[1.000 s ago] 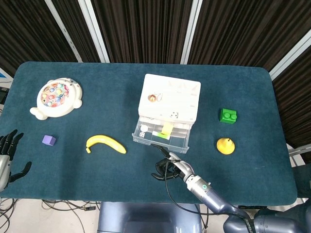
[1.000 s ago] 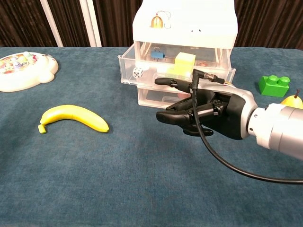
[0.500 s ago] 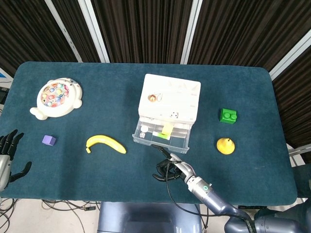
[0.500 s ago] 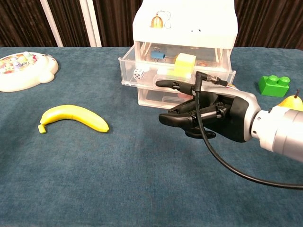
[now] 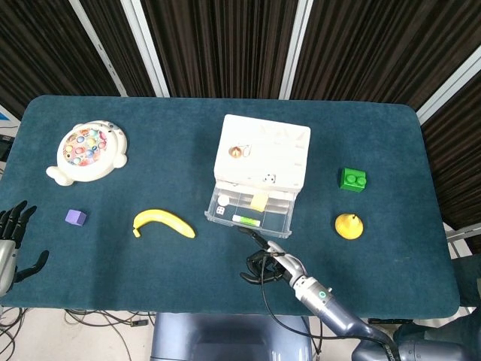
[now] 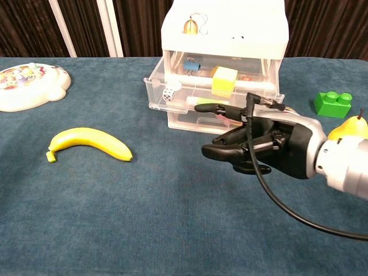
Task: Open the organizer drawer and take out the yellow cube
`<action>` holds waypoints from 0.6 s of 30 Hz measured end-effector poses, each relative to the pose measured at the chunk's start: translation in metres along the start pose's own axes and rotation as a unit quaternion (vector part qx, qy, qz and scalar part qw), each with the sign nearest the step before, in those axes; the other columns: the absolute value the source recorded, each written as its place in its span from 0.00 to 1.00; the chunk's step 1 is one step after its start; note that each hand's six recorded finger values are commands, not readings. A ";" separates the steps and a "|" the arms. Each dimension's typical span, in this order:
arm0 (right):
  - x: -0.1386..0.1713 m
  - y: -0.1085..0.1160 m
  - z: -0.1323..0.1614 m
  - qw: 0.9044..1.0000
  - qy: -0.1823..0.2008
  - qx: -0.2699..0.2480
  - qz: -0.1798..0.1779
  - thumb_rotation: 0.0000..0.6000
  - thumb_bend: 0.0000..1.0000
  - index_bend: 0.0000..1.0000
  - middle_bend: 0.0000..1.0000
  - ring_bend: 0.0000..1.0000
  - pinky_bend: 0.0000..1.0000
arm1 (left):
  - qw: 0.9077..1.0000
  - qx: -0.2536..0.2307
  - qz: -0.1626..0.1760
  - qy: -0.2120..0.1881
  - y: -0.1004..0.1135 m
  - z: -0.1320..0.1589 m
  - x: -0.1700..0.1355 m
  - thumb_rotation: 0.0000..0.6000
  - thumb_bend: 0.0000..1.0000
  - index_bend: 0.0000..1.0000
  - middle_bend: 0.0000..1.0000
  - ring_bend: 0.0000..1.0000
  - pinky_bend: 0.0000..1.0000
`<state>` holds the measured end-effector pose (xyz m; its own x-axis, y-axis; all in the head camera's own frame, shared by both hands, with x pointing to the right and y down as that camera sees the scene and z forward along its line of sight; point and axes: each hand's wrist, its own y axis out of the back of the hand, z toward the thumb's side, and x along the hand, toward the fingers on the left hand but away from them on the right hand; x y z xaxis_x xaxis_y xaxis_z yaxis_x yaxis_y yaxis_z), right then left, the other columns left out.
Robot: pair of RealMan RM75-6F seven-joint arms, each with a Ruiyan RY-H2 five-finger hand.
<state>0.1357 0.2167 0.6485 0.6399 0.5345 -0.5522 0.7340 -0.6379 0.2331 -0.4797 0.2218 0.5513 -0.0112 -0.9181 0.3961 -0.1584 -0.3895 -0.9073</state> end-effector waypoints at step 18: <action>0.049 0.037 0.040 0.995 0.007 0.102 -0.023 1.00 0.22 0.08 0.81 0.89 1.00 | 1.000 -0.001 0.002 -0.003 0.000 0.002 0.000 1.00 0.31 0.04 0.00 0.00 0.00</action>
<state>0.1849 0.1967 0.5982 0.6103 0.5733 -0.5467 0.7029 -0.7102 0.0399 -0.4773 0.2219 0.5505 -0.0057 -0.9198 0.3924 -0.1614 -0.3864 -0.9081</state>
